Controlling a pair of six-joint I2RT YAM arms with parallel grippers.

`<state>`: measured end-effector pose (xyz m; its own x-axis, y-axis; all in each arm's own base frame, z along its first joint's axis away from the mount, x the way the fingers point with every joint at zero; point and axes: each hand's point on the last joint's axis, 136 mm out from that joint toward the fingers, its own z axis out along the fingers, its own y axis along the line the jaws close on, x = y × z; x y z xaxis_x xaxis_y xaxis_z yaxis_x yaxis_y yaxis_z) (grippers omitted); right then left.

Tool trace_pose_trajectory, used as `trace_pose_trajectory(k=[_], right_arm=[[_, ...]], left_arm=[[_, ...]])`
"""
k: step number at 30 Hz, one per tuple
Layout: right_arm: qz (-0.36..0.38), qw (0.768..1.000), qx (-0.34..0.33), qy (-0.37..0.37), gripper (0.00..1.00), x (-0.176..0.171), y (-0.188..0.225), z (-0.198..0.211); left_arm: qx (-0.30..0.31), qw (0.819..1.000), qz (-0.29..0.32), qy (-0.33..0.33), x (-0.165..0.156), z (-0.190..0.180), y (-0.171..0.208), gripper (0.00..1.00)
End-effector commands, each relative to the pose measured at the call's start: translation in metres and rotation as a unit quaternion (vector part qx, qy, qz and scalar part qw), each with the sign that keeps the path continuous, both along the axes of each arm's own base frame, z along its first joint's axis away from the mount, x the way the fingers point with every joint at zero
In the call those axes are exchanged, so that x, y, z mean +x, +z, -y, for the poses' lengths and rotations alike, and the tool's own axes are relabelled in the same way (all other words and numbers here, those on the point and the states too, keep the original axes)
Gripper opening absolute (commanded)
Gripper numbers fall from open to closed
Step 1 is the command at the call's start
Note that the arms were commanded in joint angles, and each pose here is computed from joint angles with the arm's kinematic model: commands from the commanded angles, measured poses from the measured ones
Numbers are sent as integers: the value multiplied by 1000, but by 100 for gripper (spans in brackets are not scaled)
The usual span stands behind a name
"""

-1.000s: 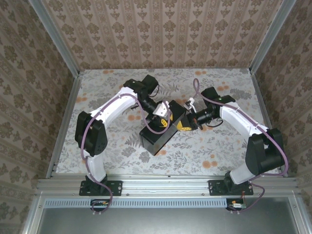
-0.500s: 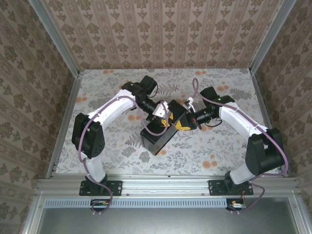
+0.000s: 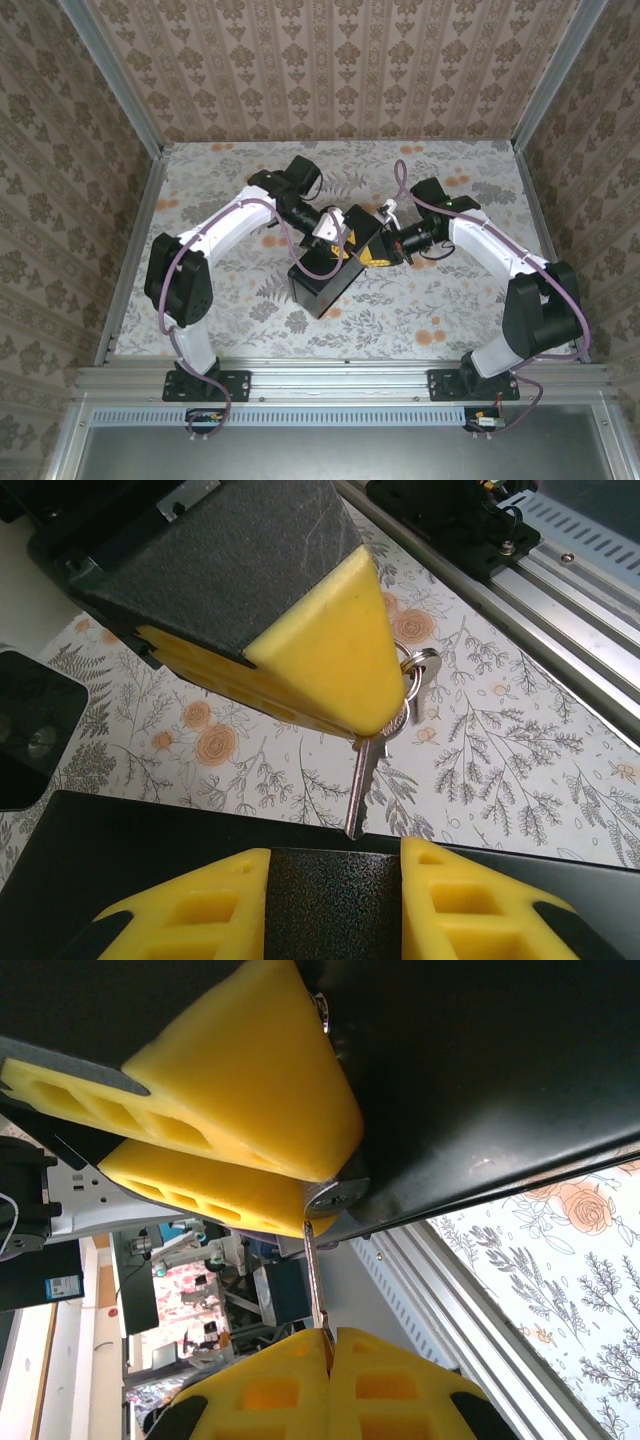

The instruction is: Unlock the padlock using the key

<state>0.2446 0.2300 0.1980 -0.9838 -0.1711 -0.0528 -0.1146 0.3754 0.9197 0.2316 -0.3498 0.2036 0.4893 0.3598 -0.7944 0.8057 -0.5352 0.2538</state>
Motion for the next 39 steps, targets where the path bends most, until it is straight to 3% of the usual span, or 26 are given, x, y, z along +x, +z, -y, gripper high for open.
trace_pose_trajectory(k=[1, 39], right_arm=[[-8, 1000, 3, -7, 0, -1, -3, 7], [10, 1000, 27, -3, 0, 11, 2, -5]], left_arm=[[-13, 1000, 0, 5, -4, -5, 12, 20], [-19, 1000, 3, 1, -8, -5, 15, 19]])
